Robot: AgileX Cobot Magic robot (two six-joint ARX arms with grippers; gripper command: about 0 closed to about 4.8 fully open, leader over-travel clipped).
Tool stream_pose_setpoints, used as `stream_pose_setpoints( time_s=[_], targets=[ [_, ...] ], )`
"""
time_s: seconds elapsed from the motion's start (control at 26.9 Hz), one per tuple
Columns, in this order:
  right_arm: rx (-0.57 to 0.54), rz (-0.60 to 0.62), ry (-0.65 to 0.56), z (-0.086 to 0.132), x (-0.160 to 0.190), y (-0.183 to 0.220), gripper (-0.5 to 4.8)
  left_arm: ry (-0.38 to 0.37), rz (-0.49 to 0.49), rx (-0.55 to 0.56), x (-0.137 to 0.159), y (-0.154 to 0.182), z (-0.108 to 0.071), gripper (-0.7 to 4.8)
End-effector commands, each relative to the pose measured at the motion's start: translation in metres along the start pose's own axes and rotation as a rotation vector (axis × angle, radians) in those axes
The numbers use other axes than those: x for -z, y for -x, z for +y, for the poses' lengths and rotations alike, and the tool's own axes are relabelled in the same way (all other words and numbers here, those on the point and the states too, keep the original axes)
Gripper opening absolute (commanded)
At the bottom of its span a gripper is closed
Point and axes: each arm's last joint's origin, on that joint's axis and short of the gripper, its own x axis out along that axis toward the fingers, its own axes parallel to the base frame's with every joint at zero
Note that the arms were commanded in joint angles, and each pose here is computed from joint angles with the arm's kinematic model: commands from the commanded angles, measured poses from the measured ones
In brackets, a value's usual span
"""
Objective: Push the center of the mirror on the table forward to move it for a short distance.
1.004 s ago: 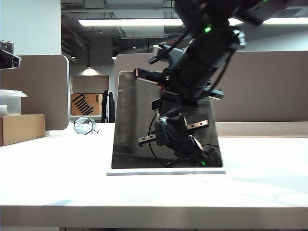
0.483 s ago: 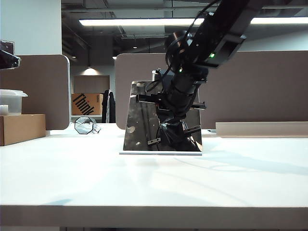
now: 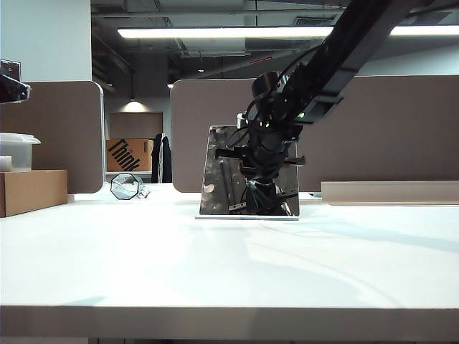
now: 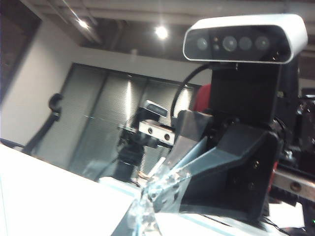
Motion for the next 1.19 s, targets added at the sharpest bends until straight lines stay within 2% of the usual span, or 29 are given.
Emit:
stream_pose_setpoints(
  time_s=[0.04,0.3,0.59,0.85,1.04,1.19],
  targets=[
    [0.006,-0.025,-0.004,-0.003,-0.003,-0.009,-0.05,-0.001,-0.008,0.004,-0.001,0.000,0.000,-0.05],
    [0.004,-0.017,-0.003,-0.002,-0.014,-0.006,-0.05,-0.001,-0.008,0.004,-0.001,0.000,0.000,-0.05],
    [-0.095,0.038,0.017,0.024,-0.059,0.046,-0.05,-0.001,-0.008,0.004,-0.001,0.000,0.000,-0.05],
    [-0.152,0.034,0.059,0.042,-0.113,0.124,-0.05,-0.002,-0.007,-0.016,-0.001,0.000,0.002,-0.05],
    [-0.183,0.010,0.077,0.049,-0.148,0.193,-0.05,-0.007,-0.003,-0.163,0.000,0.003,0.016,-0.05],
    [-0.211,-0.006,0.098,0.052,-0.171,0.266,-0.05,-0.011,0.002,-0.312,0.000,0.007,0.030,-0.05]
  ],
)
